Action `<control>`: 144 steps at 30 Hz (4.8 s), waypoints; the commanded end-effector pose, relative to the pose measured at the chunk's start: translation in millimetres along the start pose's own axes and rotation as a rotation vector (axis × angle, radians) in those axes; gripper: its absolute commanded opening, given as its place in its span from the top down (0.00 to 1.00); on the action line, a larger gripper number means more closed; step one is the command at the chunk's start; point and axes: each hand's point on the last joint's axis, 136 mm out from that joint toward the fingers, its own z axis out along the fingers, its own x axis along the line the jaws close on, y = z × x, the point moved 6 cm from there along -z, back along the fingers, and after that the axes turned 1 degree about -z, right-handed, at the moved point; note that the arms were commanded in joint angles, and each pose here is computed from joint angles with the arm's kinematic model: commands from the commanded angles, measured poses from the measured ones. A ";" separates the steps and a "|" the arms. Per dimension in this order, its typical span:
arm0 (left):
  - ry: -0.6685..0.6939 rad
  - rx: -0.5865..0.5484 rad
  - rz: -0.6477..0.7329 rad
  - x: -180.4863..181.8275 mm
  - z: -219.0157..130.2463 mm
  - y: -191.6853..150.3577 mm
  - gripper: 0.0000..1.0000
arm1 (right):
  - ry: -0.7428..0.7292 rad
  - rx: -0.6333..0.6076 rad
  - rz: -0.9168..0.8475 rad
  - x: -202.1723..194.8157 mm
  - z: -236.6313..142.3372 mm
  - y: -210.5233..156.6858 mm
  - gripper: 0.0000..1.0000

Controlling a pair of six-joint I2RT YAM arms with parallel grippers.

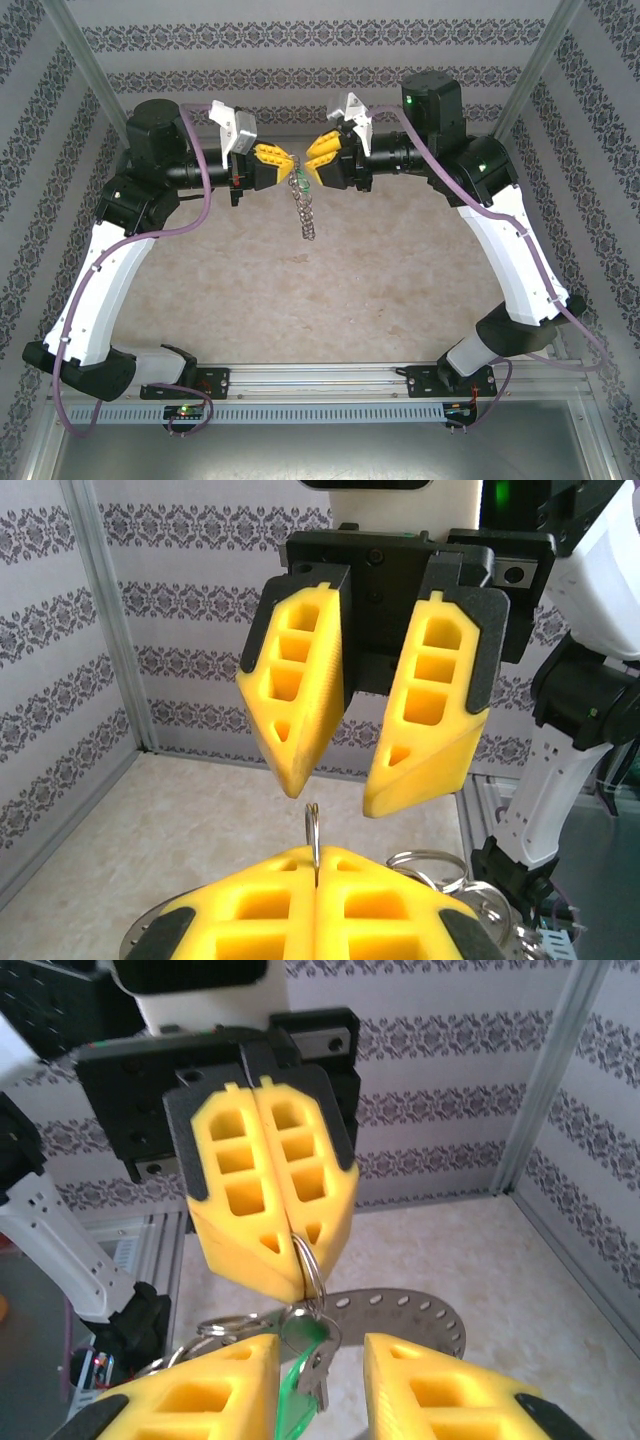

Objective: Put the keys on the keyring

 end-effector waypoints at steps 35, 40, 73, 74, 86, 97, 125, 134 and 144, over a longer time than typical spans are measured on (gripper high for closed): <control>0.057 0.018 0.059 -5.0 -13.1 6.0 0.73 | 0.002 0.037 -0.015 -7.1 8.3 2.6 1.00; 0.154 0.104 0.089 -6.1 -21.5 -3.5 0.71 | -0.041 0.202 -0.064 -5.8 17.6 -11.5 1.00; 0.087 0.295 0.102 -14.0 -0.6 -33.5 0.76 | 0.024 0.322 -0.158 19.7 36.6 -29.3 1.00; 0.087 0.296 0.101 -13.7 -0.4 -33.9 0.77 | 0.027 0.322 -0.161 20.6 36.6 -29.3 1.00; 0.078 0.326 0.098 -17.3 -0.4 -43.1 0.78 | 0.033 0.328 -0.176 26.5 33.2 -29.2 1.00; 0.057 0.322 0.093 -22.3 0.5 -43.5 0.96 | 0.033 0.335 -0.194 30.0 33.6 -29.0 1.00; 0.010 -0.023 0.039 -12.7 -12.9 21.3 1.00 | -0.077 0.007 0.020 11.5 -15.7 -12.9 0.70; -0.028 -0.054 0.028 -14.4 -11.8 26.8 1.00 | -0.005 -0.079 0.042 5.7 -10.6 1.0 0.68; -0.039 -0.069 0.034 -16.5 -13.3 30.8 1.00 | 0.092 -0.087 0.079 3.8 -4.0 1.1 0.78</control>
